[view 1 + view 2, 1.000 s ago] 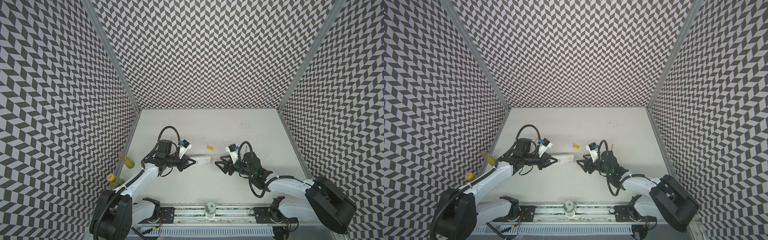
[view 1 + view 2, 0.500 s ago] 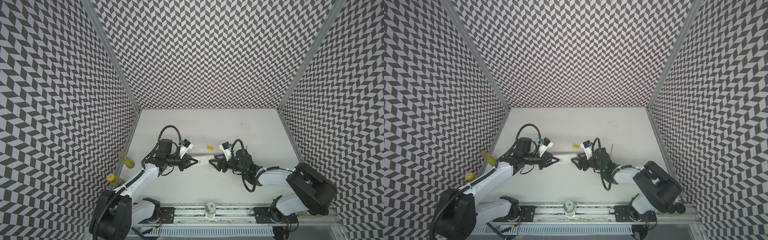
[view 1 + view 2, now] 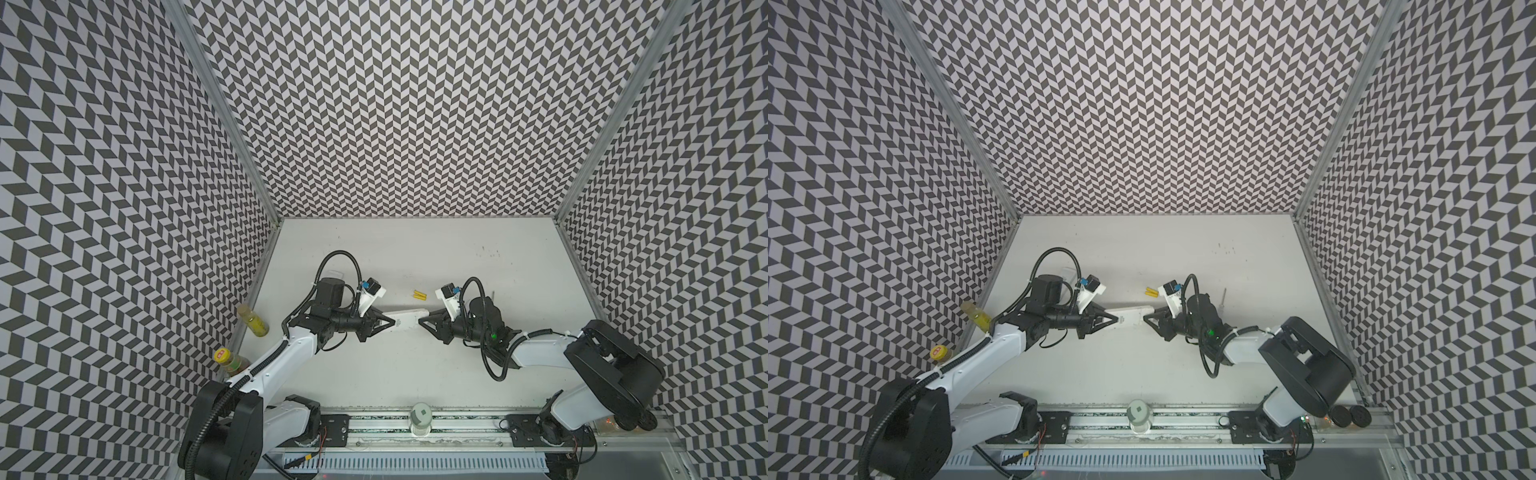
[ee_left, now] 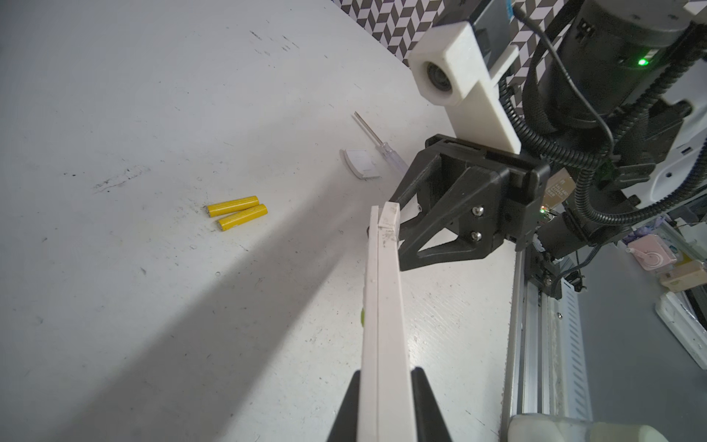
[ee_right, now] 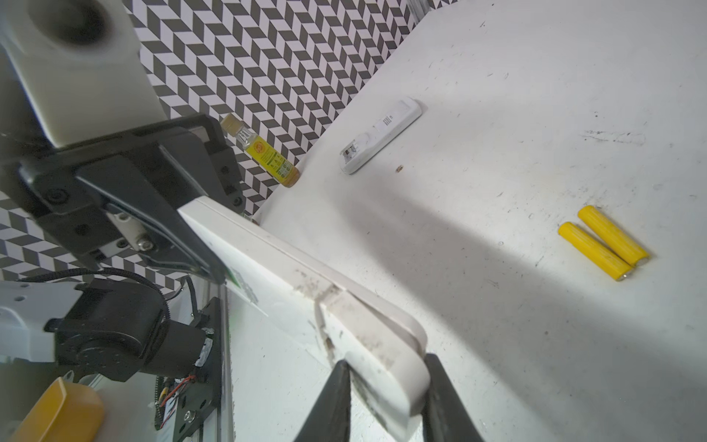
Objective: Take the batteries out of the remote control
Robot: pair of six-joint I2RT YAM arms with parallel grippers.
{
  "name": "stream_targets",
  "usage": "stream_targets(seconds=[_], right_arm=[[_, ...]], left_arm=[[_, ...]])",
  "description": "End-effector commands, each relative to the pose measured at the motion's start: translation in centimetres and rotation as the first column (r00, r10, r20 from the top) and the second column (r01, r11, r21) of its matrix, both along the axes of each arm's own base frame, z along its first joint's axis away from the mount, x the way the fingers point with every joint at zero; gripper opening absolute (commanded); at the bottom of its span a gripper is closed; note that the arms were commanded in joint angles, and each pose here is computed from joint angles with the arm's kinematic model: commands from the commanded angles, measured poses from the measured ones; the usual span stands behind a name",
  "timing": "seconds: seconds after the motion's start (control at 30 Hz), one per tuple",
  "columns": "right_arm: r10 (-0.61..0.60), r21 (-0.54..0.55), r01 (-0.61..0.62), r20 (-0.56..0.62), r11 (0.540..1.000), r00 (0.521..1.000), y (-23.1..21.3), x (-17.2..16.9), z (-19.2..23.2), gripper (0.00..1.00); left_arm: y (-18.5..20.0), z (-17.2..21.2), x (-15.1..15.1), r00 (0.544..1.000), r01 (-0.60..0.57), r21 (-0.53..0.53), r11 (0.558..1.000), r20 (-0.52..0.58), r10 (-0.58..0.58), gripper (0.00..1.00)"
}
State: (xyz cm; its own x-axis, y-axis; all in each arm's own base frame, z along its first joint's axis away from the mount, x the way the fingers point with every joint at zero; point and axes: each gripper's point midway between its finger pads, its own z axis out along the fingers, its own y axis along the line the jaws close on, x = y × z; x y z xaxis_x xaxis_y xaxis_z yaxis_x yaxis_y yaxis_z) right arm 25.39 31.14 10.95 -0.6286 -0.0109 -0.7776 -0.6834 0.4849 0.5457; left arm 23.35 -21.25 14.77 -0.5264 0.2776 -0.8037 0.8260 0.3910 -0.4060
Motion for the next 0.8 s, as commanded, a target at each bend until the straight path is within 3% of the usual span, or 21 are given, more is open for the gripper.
stream_targets(seconds=[0.0,0.1,0.33,0.6,0.77], right_arm=[[-0.017,0.033,0.016,0.054,0.999,0.998,0.0,0.5,1.2,0.26],[-0.017,0.033,0.015,0.052,0.999,0.998,-0.1,0.4,1.3,0.25],[0.077,0.104,-0.086,0.092,0.991,0.993,0.8,-1.0,3.3,0.37],[0.122,0.113,-0.135,0.118,0.984,0.985,1.1,-1.8,4.0,0.21],[0.122,0.104,-0.132,0.104,0.986,0.987,0.9,-2.1,3.6,0.19]], left_arm=[[-1.0,1.9,-0.9,0.996,0.079,-0.059,0.995,0.053,-0.076,0.00],[-1.0,1.8,-0.8,0.996,0.072,-0.052,0.996,0.051,-0.070,0.00],[-0.8,1.5,-0.5,0.997,0.061,-0.040,0.997,0.055,-0.059,0.00],[-0.5,1.2,0.0,0.998,0.035,-0.021,0.999,0.060,-0.034,0.00],[-0.1,1.3,0.9,0.996,-0.006,0.004,1.000,0.086,0.005,0.00]])
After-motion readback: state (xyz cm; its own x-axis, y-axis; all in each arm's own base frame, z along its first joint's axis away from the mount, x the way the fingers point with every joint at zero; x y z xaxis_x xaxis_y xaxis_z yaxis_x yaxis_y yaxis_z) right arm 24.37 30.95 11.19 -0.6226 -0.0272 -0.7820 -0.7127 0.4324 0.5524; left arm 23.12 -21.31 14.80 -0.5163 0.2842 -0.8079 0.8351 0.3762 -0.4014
